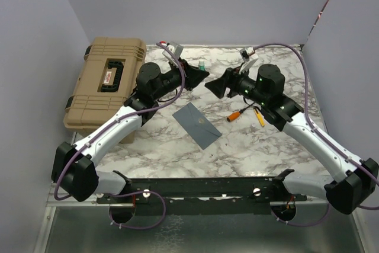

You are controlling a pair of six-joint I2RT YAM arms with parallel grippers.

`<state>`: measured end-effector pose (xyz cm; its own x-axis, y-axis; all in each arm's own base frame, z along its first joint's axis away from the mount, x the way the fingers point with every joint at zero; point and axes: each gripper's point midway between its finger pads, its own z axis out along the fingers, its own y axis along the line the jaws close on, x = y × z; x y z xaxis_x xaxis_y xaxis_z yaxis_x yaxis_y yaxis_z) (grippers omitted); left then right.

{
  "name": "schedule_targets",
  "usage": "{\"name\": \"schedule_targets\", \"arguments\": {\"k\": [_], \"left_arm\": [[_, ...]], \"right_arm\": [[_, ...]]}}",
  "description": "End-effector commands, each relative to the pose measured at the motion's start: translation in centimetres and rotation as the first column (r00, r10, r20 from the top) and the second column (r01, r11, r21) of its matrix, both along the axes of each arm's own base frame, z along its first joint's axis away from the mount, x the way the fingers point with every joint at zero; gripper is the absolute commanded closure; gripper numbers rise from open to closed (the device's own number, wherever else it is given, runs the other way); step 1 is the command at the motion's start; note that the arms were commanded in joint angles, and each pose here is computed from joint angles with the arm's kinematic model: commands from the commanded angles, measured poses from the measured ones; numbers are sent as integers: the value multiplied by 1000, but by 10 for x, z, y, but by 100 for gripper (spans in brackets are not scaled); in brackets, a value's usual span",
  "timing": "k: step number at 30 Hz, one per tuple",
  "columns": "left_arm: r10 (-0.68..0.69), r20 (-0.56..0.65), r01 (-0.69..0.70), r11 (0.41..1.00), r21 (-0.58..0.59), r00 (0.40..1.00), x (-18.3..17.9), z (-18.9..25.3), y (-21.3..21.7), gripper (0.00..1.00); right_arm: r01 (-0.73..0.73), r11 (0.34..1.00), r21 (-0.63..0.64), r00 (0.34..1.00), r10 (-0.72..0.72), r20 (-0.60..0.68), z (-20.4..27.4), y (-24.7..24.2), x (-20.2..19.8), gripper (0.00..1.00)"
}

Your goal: Place the letter into the envelope and seal it

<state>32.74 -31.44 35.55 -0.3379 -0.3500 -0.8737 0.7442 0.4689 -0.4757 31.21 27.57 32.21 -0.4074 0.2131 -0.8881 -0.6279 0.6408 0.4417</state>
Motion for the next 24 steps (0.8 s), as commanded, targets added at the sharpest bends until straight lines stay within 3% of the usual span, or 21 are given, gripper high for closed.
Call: {"name": "schedule_targets", "arguments": {"k": [1, 5, 11, 15, 24], "left_arm": [[-46, 285, -22, 973, 231, 957, -7, -18, 11, 100], [-113, 364, -3, 954, 301, 924, -13, -23, 10, 100], [-175, 370, 56, 949, 311, 912, -20, -29, 3, 100], [-181, 317, 88, 953, 289, 931, -21, -36, 0, 100], [-185, 255, 127, 965, 228, 949, -26, -46, -4, 100]], "right_arm": [[77, 992, -100, 996, -73, 47, -5, -33, -14, 30], [328, 924, -197, 938, -344, -51, -37, -78, -1, 30], [540, 719, -438, 703, -671, -235, -108, -142, 8, 30], [520, 659, -543, 564, -743, -361, -160, -172, 9, 33], [424, 567, -706, 424, -813, -398, -241, -198, -4, 35]]}}
